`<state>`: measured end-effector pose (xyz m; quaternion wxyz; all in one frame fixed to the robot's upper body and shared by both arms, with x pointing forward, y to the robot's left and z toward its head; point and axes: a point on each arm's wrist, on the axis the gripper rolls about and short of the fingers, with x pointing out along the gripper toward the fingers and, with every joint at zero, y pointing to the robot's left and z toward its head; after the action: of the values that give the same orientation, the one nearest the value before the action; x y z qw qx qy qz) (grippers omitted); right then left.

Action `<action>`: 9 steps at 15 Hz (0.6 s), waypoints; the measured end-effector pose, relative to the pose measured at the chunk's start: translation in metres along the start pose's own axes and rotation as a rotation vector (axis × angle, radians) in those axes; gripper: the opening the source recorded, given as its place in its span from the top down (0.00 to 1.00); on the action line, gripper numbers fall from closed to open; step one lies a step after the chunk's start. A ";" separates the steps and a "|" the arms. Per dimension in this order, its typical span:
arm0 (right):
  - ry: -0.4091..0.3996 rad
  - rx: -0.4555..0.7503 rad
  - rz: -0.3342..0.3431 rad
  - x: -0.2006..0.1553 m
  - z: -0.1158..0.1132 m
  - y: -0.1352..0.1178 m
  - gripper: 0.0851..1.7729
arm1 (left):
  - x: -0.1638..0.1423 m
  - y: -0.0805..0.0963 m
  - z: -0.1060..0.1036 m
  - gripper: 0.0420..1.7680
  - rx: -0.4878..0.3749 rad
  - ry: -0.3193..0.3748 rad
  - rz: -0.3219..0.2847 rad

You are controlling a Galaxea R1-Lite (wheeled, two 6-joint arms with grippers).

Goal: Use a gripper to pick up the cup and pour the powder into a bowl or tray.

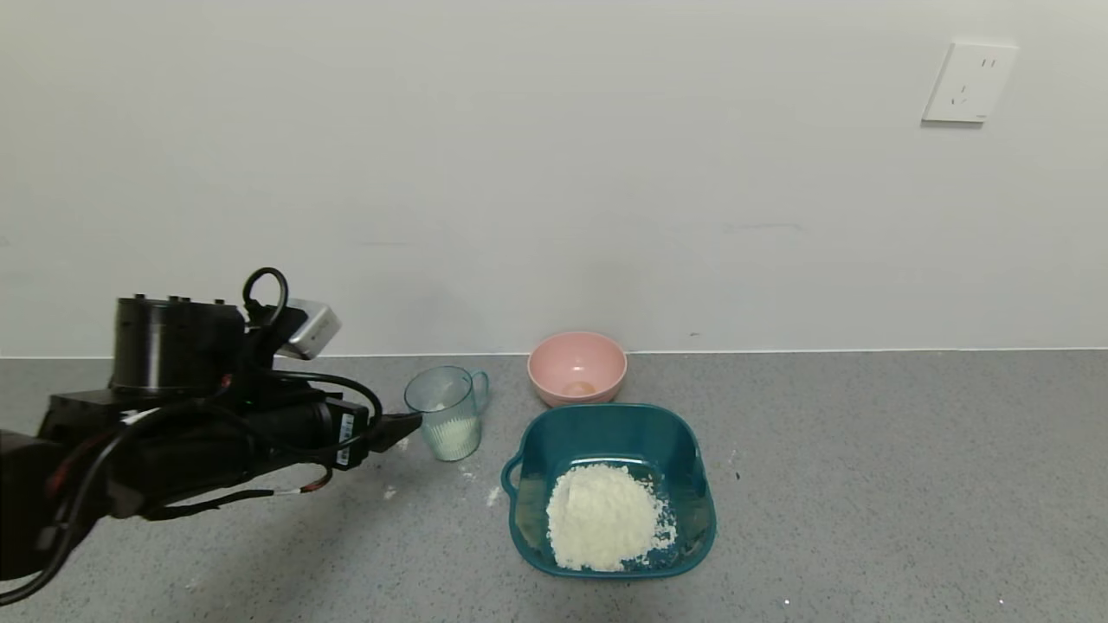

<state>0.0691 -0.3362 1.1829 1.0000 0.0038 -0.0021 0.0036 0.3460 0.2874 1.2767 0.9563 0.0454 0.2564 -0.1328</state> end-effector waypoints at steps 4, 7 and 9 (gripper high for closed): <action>0.000 0.000 0.000 0.000 0.000 0.000 0.04 | -0.077 -0.006 0.005 0.04 0.009 -0.082 0.084; 0.000 0.000 0.000 0.000 0.000 0.000 0.04 | -0.136 -0.011 -0.005 0.04 0.008 -0.161 0.123; 0.000 0.000 0.000 0.000 0.000 0.000 0.04 | -0.175 -0.014 -0.018 0.03 0.007 -0.219 0.138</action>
<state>0.0691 -0.3362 1.1829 1.0000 0.0038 -0.0021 0.0036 0.1873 0.3172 1.3489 0.9853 0.0513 0.1462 -0.0719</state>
